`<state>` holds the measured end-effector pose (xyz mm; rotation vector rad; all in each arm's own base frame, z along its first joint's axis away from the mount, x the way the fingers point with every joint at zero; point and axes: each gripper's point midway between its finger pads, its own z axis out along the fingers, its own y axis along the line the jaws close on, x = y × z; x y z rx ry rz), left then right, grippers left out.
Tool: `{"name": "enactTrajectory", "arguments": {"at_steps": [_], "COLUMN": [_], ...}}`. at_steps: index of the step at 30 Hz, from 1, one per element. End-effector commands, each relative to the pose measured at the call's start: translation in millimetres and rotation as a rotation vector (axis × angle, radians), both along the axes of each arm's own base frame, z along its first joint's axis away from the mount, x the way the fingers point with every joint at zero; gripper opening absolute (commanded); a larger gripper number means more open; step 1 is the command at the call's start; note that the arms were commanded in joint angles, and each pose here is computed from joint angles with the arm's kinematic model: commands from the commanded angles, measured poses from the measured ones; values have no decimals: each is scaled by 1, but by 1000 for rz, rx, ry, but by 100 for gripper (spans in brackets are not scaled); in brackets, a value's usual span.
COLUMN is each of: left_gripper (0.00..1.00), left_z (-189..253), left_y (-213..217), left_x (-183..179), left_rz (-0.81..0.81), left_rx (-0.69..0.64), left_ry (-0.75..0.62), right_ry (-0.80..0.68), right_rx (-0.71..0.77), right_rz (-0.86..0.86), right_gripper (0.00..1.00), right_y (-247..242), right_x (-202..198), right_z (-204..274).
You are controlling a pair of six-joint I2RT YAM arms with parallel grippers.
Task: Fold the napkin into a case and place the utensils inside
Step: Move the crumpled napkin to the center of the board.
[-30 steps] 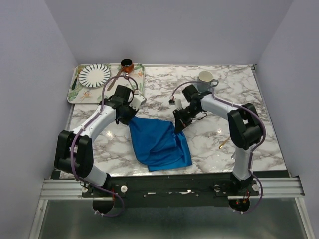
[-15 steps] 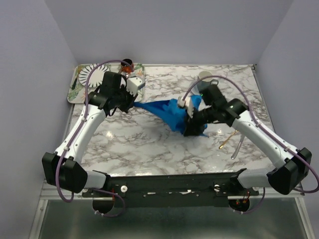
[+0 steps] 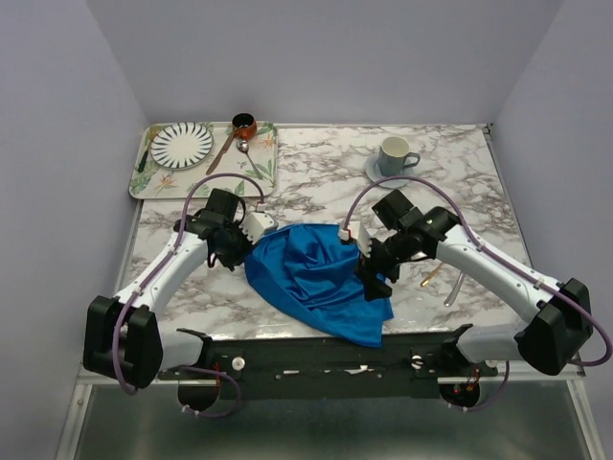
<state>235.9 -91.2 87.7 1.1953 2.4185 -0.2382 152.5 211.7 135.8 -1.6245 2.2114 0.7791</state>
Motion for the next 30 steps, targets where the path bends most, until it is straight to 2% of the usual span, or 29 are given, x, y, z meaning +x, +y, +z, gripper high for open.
{"name": "enactTrajectory", "arguments": {"at_steps": [1, 6, 10, 14, 16, 22, 26, 30], "left_gripper": [0, 0, 0, 0, 0, 0, 0, 0], "left_z": [0, -5, -12, -15, -17, -22, -29, -29], "left_y": [1, -2, -3, -9, -8, -1, 8, 19], "left_x": [15, 22, 29, 43, 48, 59, 67, 83], "left_rz": [12, 38, 96, 149, 165, 204, 247, 318], "left_rx": [10, 6, -3, -20, -18, -5, -1, 2], "left_ry": [-27, -14, 28, 72, 80, 87, 97, 85], "right_ry": [-18, -11, -130, -198, -183, -112, -43, -80], "right_rx": [-32, -62, -169, -284, -332, -277, -311, -342], "right_rz": [79, 238, 295, 262, 265, 169, 100, 28], "right_gripper": [74, 68, 67, 64, 61, 58, 58, 58], "right_y": [-12, -26, -29, -30, -29, -7, -22, -36], "right_x": [-7, -46, -42, -12, -5, 32, 68, 111], "right_z": [-11, -32, -60, -90, -106, -102, -117, -120]}}
